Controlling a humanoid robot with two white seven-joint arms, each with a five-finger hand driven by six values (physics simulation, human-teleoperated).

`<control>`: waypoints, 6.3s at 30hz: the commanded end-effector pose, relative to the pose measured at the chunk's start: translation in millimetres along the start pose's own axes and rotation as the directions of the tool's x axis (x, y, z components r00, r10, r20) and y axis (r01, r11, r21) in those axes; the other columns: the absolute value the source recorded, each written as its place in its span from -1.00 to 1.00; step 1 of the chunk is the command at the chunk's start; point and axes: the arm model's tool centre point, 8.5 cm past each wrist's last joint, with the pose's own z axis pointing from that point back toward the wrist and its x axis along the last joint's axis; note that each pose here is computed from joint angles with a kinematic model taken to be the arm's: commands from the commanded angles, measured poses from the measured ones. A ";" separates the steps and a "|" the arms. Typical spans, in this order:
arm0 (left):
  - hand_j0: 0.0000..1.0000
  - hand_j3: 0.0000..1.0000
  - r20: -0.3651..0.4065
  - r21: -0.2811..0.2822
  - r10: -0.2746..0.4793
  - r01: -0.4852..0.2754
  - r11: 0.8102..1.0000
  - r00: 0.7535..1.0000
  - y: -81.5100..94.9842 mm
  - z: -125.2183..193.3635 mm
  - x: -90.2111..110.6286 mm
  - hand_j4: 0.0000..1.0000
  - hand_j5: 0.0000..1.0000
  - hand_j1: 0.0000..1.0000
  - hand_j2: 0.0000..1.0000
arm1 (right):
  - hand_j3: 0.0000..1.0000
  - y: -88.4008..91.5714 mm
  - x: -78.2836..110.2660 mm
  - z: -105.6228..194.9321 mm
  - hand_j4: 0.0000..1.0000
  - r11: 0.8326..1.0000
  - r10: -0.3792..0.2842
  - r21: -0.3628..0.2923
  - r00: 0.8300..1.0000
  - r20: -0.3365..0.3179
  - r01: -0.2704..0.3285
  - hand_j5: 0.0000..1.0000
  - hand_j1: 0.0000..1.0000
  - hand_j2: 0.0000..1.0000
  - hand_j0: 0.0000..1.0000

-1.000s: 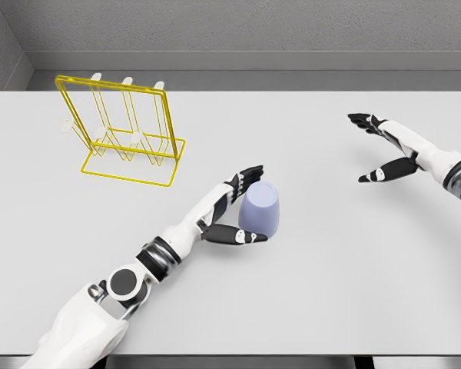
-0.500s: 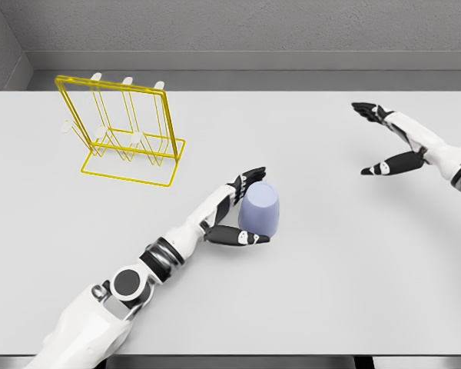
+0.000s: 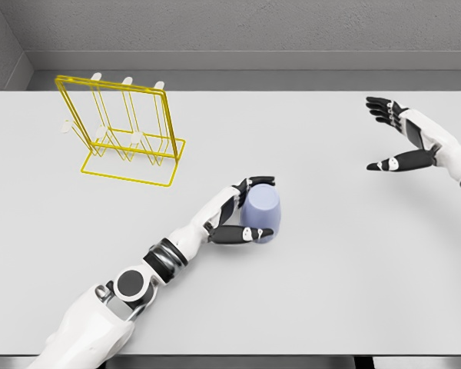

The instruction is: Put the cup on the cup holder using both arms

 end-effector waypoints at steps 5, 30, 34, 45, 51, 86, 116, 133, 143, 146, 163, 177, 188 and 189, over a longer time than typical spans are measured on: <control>0.41 0.41 0.001 0.006 0.001 -0.001 1.000 1.000 1.4 0.3 0.4 0.41 0.41 0.41 0.41 | 1.00 -1.6 5.0 2.5 1.00 1.000 0.026 -0.010 0.997 0.071 -0.026 1.00 1.00 1.00 1.00; 0.42 0.42 0.089 0.040 -0.061 0.057 0.998 0.994 33.3 11.0 40.2 0.42 0.42 0.42 0.42 | 1.00 -0.3 -14.8 20.9 1.00 0.996 0.083 -0.020 0.992 0.099 -0.081 1.00 1.00 1.00 1.00; 0.42 0.42 0.110 0.065 -0.092 0.085 0.994 0.990 48.9 18.4 52.3 0.42 0.42 0.42 0.42 | 1.00 1.4 -24.0 20.4 1.00 0.995 0.095 -0.013 0.994 0.062 -0.094 1.00 1.00 1.00 1.00; 0.36 0.36 0.150 0.124 -0.120 0.101 0.987 0.981 76.1 31.2 73.1 0.36 0.36 0.36 0.36 | 1.00 -6.1 -29.9 18.9 1.00 0.993 0.109 -0.053 0.993 0.035 -0.107 1.00 1.00 1.00 1.00; 0.36 0.36 0.184 0.156 -0.130 0.101 0.983 0.974 94.6 42.7 91.7 0.36 0.36 0.36 0.36 | 1.00 -6.6 -38.1 21.8 1.00 0.994 0.102 -0.049 0.995 0.007 -0.101 1.00 1.00 1.00 1.00; 0.36 0.36 0.340 0.217 -0.111 0.037 0.976 0.934 126.3 52.2 133.8 0.36 0.36 0.36 0.36 | 1.00 -13.1 -30.5 26.3 1.00 0.988 -0.143 -0.059 0.989 0.036 0.145 1.00 1.00 1.00 1.00; 0.37 0.37 0.285 0.258 -0.123 0.047 0.965 0.951 151.4 69.2 130.7 0.37 0.37 0.37 0.37 | 1.00 6.5 -34.6 8.2 1.00 0.882 -0.466 -0.032 0.880 0.086 0.470 1.00 1.00 1.00 1.00; 0.37 0.37 0.253 0.261 -0.126 0.058 0.964 0.959 159.0 79.1 126.9 0.37 0.37 0.37 0.37 | 1.00 20.5 -38.9 10.5 1.00 0.890 -0.453 -0.016 0.888 0.075 0.455 1.00 1.00 1.00 1.00; 0.37 0.37 0.218 0.289 -0.117 0.050 0.956 0.969 168.6 78.7 118.3 0.37 0.37 0.37 0.37 | 1.00 40.4 -41.9 1.2 1.00 0.875 -0.483 0.012 0.873 0.069 0.483 1.00 1.00 1.00 1.00; 0.37 0.37 0.217 0.291 -0.116 0.050 0.955 0.969 169.0 78.8 117.9 0.37 0.37 0.37 0.37 | 1.00 48.9 -43.0 -4.0 1.00 0.853 -0.522 0.023 0.852 0.048 0.522 1.00 1.00 1.00 1.00; 0.37 0.37 0.207 0.302 -0.116 0.050 0.952 0.971 173.5 78.3 114.6 0.37 0.37 0.37 0.37 | 1.00 55.2 -42.7 -7.7 1.00 0.847 -0.531 0.030 0.845 0.051 0.531 1.00 1.00 1.00 1.00; 0.37 0.37 0.195 0.312 -0.111 0.046 0.949 0.975 177.2 76.4 110.4 0.37 0.37 0.37 0.37 | 1.00 57.0 -49.2 -10.2 1.00 0.846 -0.534 0.011 0.845 0.041 0.534 1.00 1.00 1.00 1.00; 0.37 0.37 0.197 0.311 -0.111 0.045 0.949 0.974 177.1 75.8 110.9 0.37 0.37 0.37 0.37 | 1.00 53.2 -49.6 -8.8 1.00 0.846 -0.534 0.005 0.845 0.039 0.534 1.00 1.00 1.00 1.00; 0.37 0.37 0.197 0.311 -0.111 0.045 0.949 0.974 177.1 75.8 110.9 0.37 0.37 0.37 0.37 | 1.00 52.7 -49.0 -9.2 1.00 0.846 -0.533 0.006 0.845 0.040 0.533 1.00 1.00 1.00 1.00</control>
